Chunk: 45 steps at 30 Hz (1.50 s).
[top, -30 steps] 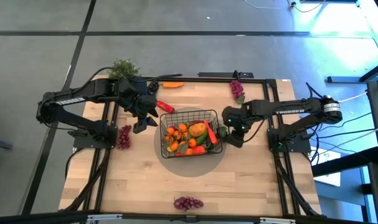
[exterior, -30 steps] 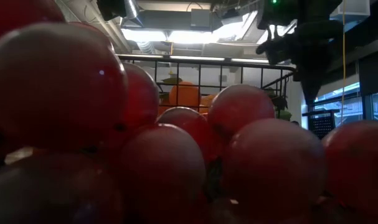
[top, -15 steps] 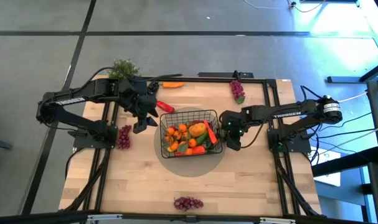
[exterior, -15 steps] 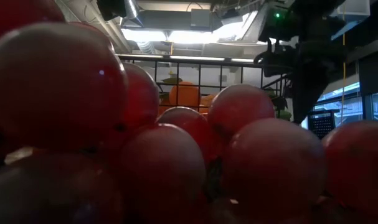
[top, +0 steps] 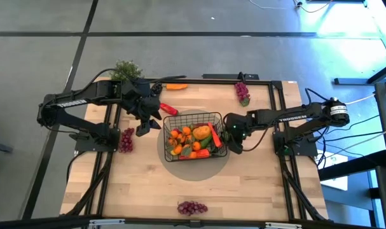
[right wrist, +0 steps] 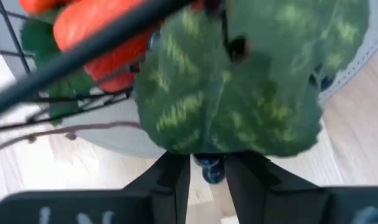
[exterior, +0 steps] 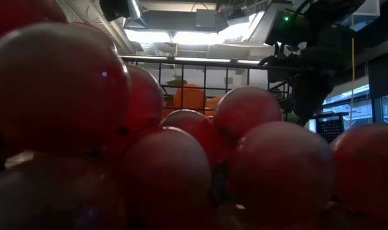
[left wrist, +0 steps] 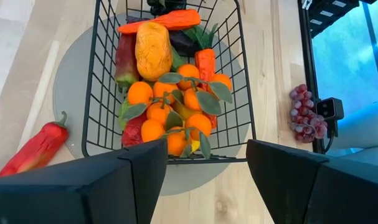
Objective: Build produce basket
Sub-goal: Put the right dark blue grape into the basket
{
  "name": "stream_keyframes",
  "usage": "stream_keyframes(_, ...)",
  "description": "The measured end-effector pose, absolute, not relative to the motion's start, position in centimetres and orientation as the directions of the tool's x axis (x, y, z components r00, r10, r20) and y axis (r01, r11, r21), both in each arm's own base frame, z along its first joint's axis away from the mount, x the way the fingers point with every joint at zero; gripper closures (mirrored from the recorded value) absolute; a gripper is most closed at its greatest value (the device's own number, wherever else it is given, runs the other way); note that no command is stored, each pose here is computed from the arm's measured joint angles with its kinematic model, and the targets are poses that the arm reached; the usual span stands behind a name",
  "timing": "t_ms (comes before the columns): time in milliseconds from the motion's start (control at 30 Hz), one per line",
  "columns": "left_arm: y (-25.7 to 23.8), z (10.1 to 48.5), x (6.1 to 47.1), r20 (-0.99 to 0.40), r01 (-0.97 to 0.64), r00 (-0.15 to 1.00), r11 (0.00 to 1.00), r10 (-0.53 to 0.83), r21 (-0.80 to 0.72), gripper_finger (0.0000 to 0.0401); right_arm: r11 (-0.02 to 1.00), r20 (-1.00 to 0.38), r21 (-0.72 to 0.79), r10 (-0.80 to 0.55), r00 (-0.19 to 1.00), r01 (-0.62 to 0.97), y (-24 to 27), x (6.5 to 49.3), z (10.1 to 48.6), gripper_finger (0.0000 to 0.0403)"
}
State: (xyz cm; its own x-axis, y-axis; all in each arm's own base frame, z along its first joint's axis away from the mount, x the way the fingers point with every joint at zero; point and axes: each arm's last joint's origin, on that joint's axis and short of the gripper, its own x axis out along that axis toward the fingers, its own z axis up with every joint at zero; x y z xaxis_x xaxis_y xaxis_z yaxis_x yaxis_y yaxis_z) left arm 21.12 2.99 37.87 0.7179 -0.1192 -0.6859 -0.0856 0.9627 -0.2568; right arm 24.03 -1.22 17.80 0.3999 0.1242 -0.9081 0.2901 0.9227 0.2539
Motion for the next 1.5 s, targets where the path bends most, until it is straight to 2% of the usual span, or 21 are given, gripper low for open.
stream_keyframes(633,3.0,37.9,21.1,-0.686,-0.085,0.718,0.963,-0.119,-0.256,0.0193,0.915,-0.923,0.236,0.106,0.37,0.327,-1.3,24.5,16.8,0.031)
stream_keyframes(733,3.0,37.9,21.1,-0.686,-0.085,0.718,0.963,-0.119,-0.256,0.0193,0.914,-0.924,0.235,0.104,0.369,0.331,-1.3,24.5,16.8,0.0329)
stream_keyframes(833,3.0,37.9,21.1,-0.686,-0.085,0.718,0.963,-0.119,-0.256,0.0193,0.905,-0.924,0.24,0.102,0.368,0.35,-1.3,24.5,16.8,0.0376)
stream_keyframes(900,3.0,37.9,21.1,-0.686,-0.085,0.718,0.963,-0.119,-0.257,0.0193,0.904,-0.925,0.238,0.099,0.366,0.356,-1.3,24.4,16.8,0.0393)
stream_keyframes(1267,3.0,37.9,21.1,-0.686,-0.086,0.718,0.963,-0.119,-0.257,0.0193,0.896,-0.947,0.216,0.096,0.308,0.387,-1.4,24.7,18.5,0.0401)
stream_keyframes(1500,3.0,37.9,21.1,-0.686,-0.086,0.718,0.963,-0.119,-0.257,0.0193,0.899,-0.977,0.126,0.038,0.212,0.42,-1.5,24.5,20.3,0.0402)
